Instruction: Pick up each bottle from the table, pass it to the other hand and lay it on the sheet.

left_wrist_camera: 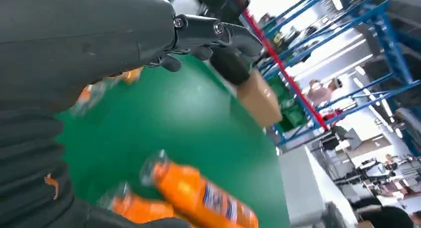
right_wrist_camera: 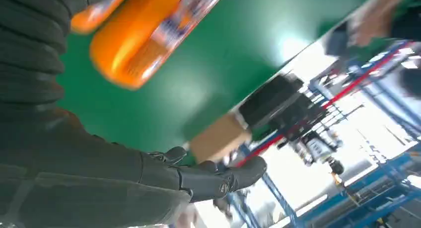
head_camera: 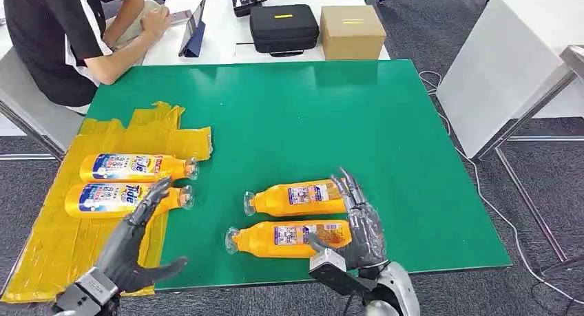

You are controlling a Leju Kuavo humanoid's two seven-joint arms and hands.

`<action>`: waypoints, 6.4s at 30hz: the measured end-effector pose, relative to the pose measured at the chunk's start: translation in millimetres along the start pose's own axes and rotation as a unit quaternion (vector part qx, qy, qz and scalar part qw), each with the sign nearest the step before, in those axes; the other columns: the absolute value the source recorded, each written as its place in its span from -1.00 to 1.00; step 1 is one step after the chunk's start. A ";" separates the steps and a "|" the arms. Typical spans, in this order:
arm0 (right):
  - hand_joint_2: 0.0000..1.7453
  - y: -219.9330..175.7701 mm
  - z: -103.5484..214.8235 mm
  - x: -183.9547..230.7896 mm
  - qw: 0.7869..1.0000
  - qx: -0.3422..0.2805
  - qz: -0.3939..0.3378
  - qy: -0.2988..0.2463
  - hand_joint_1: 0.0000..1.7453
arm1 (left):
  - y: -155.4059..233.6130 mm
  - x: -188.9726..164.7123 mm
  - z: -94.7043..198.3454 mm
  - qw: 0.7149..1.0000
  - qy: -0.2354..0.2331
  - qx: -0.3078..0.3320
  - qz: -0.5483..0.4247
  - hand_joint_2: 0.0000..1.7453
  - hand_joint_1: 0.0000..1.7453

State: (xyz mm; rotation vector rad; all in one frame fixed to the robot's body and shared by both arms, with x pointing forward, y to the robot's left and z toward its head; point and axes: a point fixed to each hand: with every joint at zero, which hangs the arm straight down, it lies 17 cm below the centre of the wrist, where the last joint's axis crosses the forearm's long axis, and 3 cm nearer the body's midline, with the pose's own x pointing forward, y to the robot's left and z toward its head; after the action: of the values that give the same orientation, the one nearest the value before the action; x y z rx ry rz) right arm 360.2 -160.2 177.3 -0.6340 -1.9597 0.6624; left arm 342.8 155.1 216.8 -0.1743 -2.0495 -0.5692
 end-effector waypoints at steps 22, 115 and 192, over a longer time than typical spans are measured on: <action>1.00 32.9 -164.9 40.7 0.967 0.055 0.235 -0.080 -1.00 | 19.3 -11.3 21.5 0.989 0.042 0.122 0.072 1.00 -1.00; 1.00 -29.6 -94.6 -33.2 0.931 0.062 0.357 -0.051 -1.00 | -56.1 -67.8 -21.8 0.986 0.085 0.071 0.122 1.00 -1.00; 1.00 89.0 -75.6 -223.1 0.870 0.316 0.296 0.236 -1.00 | -60.3 -83.4 -47.2 0.983 0.098 0.052 0.144 1.00 -1.00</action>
State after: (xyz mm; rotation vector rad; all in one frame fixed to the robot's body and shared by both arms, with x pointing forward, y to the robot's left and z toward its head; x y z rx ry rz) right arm 536.5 -230.8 12.0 -0.8745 -0.9816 1.3121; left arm 402.4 88.9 146.9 -0.3327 -1.8154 -0.2878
